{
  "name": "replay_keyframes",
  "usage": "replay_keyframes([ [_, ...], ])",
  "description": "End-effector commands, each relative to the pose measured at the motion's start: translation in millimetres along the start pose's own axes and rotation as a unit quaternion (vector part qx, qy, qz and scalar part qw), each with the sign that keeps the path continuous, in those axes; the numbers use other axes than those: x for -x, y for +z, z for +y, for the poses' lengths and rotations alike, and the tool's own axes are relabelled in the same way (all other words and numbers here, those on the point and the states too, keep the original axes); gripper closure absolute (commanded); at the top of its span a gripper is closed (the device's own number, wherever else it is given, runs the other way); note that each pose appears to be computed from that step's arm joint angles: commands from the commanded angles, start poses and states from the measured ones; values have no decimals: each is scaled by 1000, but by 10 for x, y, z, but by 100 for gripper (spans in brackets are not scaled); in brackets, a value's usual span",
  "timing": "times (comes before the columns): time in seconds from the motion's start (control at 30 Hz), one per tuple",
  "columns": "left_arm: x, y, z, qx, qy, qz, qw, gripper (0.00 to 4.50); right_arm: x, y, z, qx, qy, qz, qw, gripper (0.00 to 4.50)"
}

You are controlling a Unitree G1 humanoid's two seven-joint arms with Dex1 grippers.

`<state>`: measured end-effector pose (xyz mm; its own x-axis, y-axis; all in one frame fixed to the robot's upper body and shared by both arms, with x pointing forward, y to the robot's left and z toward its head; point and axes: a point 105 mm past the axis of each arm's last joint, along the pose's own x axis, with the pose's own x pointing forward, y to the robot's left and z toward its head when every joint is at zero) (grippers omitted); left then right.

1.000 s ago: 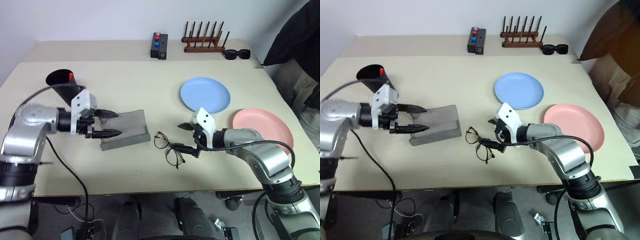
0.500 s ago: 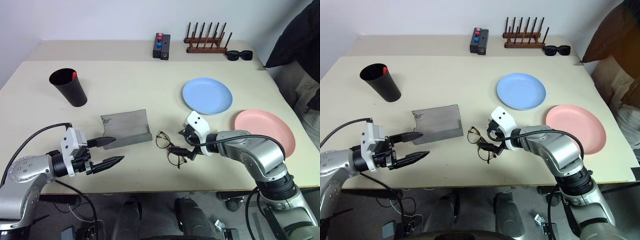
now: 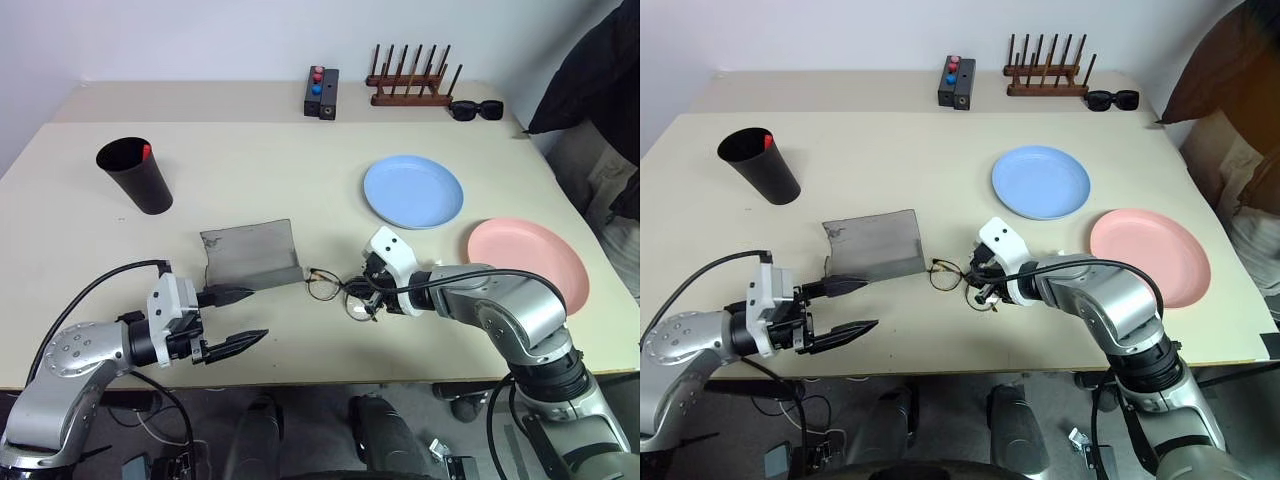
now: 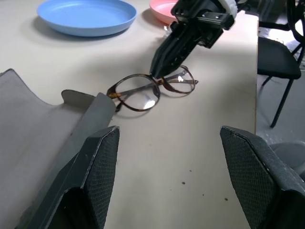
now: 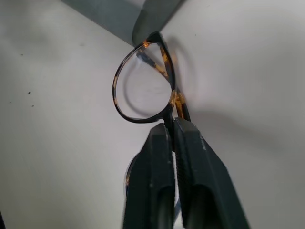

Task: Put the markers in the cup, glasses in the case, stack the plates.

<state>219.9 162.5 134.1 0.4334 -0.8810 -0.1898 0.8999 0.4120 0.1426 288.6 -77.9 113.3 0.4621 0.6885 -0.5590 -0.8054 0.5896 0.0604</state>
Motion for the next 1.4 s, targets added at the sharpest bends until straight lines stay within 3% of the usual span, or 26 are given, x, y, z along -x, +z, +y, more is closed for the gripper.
replay_keyframes([
  [0.03, -17, 51, -27, -16, -6, -5, 1000, 106, 37, 100, 25, 10, -1, -18, 1000, 447],
  [0.27, 80, 20, 108, -14, 34, -4, 999, 106, 131, 269, -3, 54, 1, -42, 998, 447],
  [0.5, 458, -9, 423, 4, 157, -27, 987, 106, 306, 807, 130, 183, 36, -112, 976, 447],
  [0.73, 915, -170, 576, 6, 252, -11, 968, 106, -85, 1400, 498, 308, 78, -177, 932, 447],
  [0.83, 1025, -192, 593, 5, 269, -5, 963, 106, -325, 1523, 610, 354, 90, -181, 913, 447],
  [1.07, 1121, -220, 482, 15, 273, 6, 962, 106, -781, 1583, 665, 377, 115, -161, 905, 447],
  [1.4, 1084, -228, 347, 35, 261, 9, 965, 106, -852, 1317, 545, 362, 132, -115, 916, 447],
])
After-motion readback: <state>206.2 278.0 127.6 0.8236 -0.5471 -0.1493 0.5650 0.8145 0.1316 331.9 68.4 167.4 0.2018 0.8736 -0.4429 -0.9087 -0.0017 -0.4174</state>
